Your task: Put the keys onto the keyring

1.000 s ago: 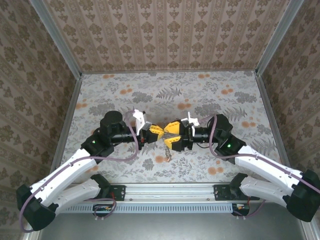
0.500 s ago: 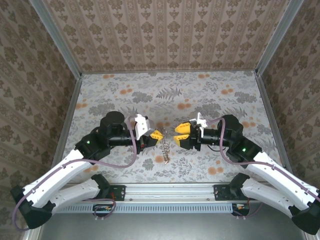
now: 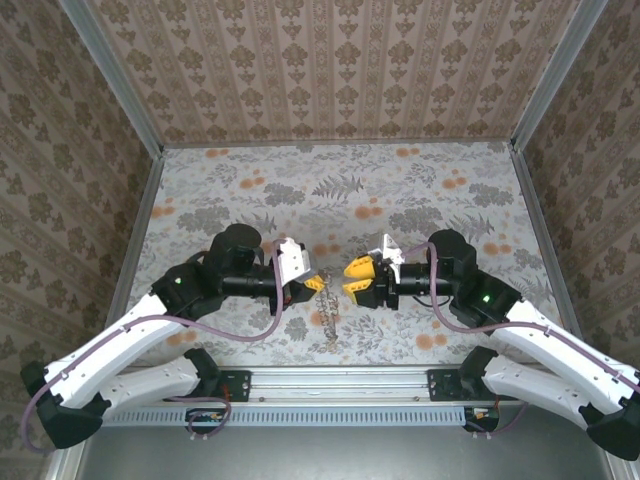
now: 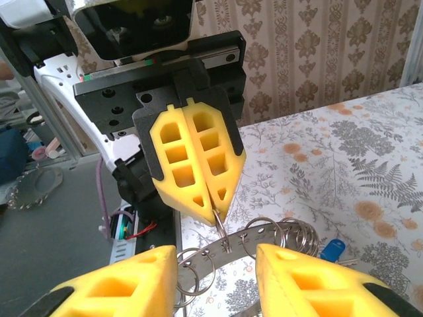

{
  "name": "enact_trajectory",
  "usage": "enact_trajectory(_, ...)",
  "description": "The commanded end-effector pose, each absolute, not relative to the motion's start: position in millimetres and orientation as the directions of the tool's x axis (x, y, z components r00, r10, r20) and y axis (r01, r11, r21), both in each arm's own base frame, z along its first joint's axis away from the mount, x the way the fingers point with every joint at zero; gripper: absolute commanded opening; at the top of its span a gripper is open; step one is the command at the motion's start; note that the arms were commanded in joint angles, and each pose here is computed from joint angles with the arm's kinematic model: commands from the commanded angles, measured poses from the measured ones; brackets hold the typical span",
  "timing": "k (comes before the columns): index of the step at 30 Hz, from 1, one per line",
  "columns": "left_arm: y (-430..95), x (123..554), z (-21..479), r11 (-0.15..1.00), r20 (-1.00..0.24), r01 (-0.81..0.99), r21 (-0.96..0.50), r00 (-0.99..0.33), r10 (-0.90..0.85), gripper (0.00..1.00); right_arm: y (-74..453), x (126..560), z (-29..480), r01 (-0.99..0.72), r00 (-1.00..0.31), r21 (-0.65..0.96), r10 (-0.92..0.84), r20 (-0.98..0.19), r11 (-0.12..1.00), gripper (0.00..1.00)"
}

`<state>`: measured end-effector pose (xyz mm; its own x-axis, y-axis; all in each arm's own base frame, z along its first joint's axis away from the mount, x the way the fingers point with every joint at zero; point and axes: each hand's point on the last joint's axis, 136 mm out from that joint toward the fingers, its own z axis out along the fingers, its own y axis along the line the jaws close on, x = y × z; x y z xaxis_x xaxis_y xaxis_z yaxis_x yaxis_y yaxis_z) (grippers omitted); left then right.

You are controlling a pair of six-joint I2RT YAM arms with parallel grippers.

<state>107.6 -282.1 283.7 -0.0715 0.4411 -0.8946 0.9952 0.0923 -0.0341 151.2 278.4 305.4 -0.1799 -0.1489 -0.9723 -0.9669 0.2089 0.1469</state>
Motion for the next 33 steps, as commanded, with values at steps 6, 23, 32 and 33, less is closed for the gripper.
enact_trajectory(6, -280, 91, 321, 0.025, -0.944, 1.0, 0.018, 0.009, 0.33, 0.0, 284, 138, 310, -0.982, -0.157, 0.142, -0.119, -0.98, 0.125, 0.37)
enact_trajectory(23, -279, 83, 331, -0.007, -0.965, 1.0, 0.023, 0.024, 0.26, 0.0, 301, 130, 317, -0.986, -0.164, 0.162, -0.065, -0.984, 0.023, 0.37)
enact_trajectory(32, -280, 83, 333, -0.007, -0.969, 1.0, 0.021, 0.023, 0.248, 0.0, 309, 130, 320, -0.987, -0.158, 0.158, -0.058, -0.986, -0.002, 0.24)
enact_trajectory(33, -280, 82, 333, -0.009, -0.969, 1.0, 0.019, 0.02, 0.247, 0.0, 310, 130, 320, -0.988, -0.157, 0.157, -0.06, -0.986, -0.001, 0.19)
